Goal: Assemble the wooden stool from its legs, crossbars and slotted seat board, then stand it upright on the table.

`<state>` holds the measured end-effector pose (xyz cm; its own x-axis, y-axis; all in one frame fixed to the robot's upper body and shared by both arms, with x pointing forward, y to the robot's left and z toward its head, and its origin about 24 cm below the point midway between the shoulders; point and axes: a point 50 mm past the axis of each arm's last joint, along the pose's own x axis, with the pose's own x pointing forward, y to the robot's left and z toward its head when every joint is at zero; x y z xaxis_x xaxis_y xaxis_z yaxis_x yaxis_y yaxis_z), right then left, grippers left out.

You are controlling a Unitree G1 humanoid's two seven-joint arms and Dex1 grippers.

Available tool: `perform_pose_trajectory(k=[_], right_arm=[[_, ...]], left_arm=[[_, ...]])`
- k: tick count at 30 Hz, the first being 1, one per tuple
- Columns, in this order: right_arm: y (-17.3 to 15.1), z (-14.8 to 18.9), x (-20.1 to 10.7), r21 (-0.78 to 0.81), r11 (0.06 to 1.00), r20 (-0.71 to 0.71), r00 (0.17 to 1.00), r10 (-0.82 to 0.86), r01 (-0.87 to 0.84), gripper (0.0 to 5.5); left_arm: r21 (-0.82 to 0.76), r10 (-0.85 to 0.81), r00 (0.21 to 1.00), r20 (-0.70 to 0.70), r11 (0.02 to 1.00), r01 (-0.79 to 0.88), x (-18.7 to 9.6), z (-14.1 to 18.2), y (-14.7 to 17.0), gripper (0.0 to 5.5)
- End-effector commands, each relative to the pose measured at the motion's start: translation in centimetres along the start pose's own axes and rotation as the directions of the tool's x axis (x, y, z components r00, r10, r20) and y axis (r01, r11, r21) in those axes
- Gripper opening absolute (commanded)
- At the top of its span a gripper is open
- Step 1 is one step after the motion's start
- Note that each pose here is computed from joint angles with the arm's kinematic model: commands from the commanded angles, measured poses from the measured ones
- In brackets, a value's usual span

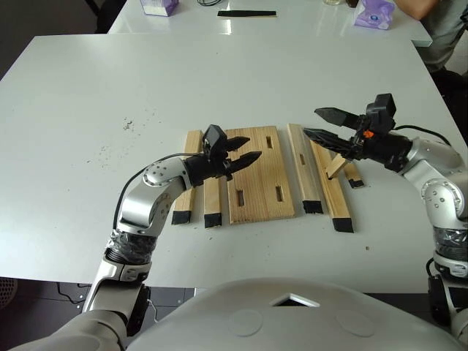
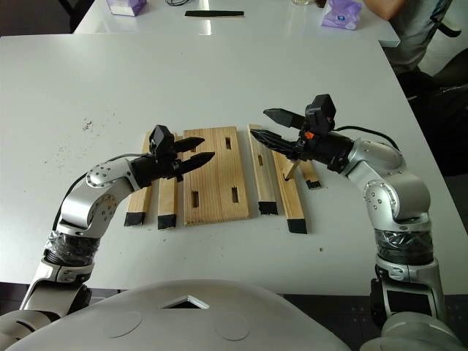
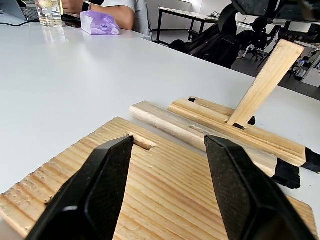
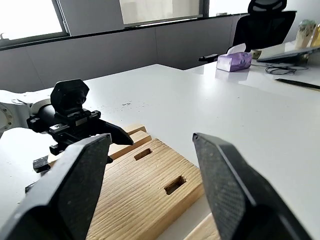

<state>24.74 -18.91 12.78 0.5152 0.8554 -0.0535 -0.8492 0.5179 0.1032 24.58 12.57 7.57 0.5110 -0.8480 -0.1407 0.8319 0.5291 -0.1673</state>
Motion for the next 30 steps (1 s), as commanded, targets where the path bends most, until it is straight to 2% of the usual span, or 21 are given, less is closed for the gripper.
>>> perform_pose_trajectory(k=[1, 4, 6, 9, 11, 14, 16, 18, 22, 26, 30], right_arm=[[0.5, 0.7, 0.8, 0.079, 0.997, 0.096, 0.995, -0.026, 0.018, 3.03], [0.6, 3.6, 0.6, 0.075, 0.997, 0.204, 0.979, -0.003, -0.013, 3.03], [1.4, 6.1, -0.9, 0.063, 0.994, 0.277, 0.959, 0.065, -0.086, 3.03], [2.4, 7.4, -2.9, 0.056, 0.991, 0.247, 0.964, 0.103, -0.12, 3.03], [3.6, 6.0, -4.2, 0.057, 0.996, 0.111, 0.992, 0.061, -0.068, 3.21], [7.4, 2.7, -6.3, 0.228, 0.973, 0.003, 0.999, 0.042, -0.042, 3.66], [8.7, 0.4, -7.6, 0.277, 0.959, -0.114, 0.993, -0.027, 0.058, 3.89], [8.9, -1.3, -8.9, 0.246, 0.957, -0.231, 0.968, -0.093, 0.15, 3.92], [8.8, -3.3, -10.6, 0.151, 0.96, -0.361, 0.917, -0.169, 0.236, 3.92], [8.5, -5.4, -11.4, 0.071, 0.943, -0.404, 0.874, -0.27, 0.325, 3.92], [9.2, -7.7, -11.4, 0.027, 0.899, -0.472, 0.798, -0.374, 0.438, 3.92]], left_arm=[[0.013, 0.014, 1.0, 0.008, 1.0, -0.014, 0.1, 0.3, 0.1, 2.62], [0.015, 0.015, 1.0, 0.02, 1.0, -0.015, 0.0, 0.4, 0.0, 2.62], [0.01, 0.035, 0.998, 0.048, 0.999, -0.036, 0.1, 0.5, 0.1, 2.62], [-0.001, 0.065, 0.995, 0.082, 0.998, -0.065, 0.0, 0.7, 0.3, 2.62], [0.008, 0.098, 0.992, 0.081, 0.995, -0.099, -0.4, 0.5, 0.3, 2.62], [-0.008, 0.201, 0.976, 0.082, 0.979, -0.201, -1.9, -0.3, 0.2, 2.62], [-0.04, 0.26, 0.964, 0.065, 0.965, -0.257, -2.7, -1.1, -0.1, 2.62], [-0.053, 0.289, 0.956, 0.057, 0.957, -0.287, -3.1, -1.7, -0.7, 2.62], [-0.054, 0.316, 0.948, 0.048, 0.948, -0.313, -3.6, -1.9, -1.3, 2.62], [-0.039, 0.316, 0.949, 0.023, 0.948, -0.315, -3.4, -1.9, -1.1, 2.62], [-0.003, 0.322, 0.947, -0.012, 0.947, -0.322, -3.4, -2.2, -1.0, 2.62]])
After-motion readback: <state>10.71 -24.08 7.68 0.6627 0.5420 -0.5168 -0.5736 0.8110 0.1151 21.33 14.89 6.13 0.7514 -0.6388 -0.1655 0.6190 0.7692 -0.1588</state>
